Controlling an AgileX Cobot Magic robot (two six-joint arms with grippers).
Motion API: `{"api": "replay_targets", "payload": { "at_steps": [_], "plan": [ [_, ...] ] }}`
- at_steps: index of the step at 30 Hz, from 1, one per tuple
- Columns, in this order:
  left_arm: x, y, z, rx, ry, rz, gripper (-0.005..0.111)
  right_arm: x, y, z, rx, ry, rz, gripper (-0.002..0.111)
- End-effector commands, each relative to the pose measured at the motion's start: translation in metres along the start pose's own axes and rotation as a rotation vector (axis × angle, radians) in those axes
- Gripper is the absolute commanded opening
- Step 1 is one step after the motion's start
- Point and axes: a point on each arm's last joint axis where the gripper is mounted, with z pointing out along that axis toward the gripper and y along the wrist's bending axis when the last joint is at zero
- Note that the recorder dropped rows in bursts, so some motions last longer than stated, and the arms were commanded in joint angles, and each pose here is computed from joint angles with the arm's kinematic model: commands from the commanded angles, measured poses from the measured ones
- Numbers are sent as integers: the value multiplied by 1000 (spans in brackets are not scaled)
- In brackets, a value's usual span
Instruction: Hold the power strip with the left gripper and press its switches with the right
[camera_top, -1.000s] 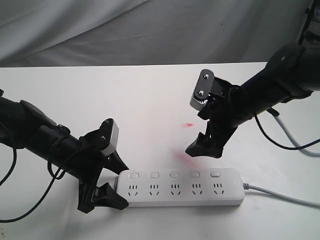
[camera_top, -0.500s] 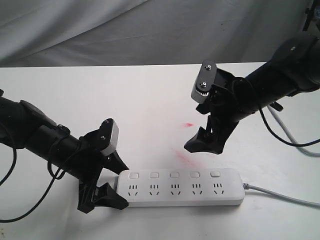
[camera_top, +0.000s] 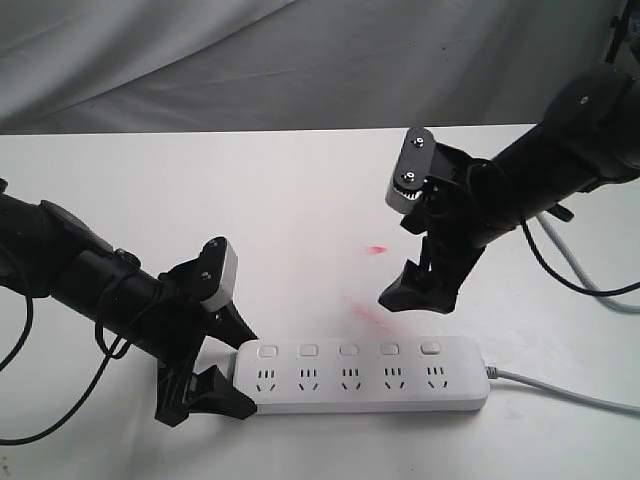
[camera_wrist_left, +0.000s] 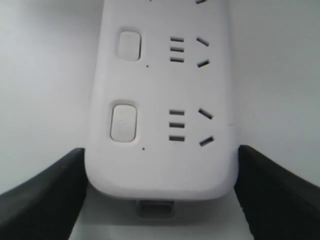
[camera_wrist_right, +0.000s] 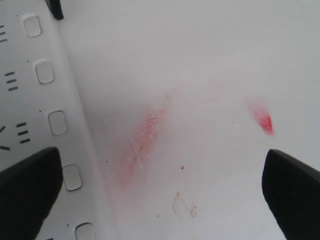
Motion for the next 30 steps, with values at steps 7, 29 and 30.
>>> {"api": "replay_targets", "payload": {
  "at_steps": [7, 29, 30],
  "plan": [
    [-2, 0, 1, -3, -2, 5, 56, 22, -15, -28, 10, -6, 87, 103],
    [-2, 0, 1, -3, -2, 5, 56, 36, -7, -30, 16, -10, 115, 103],
    [-2, 0, 1, -3, -2, 5, 56, 42, -6, -26, 52, 1, 122, 103]
  ]
}}
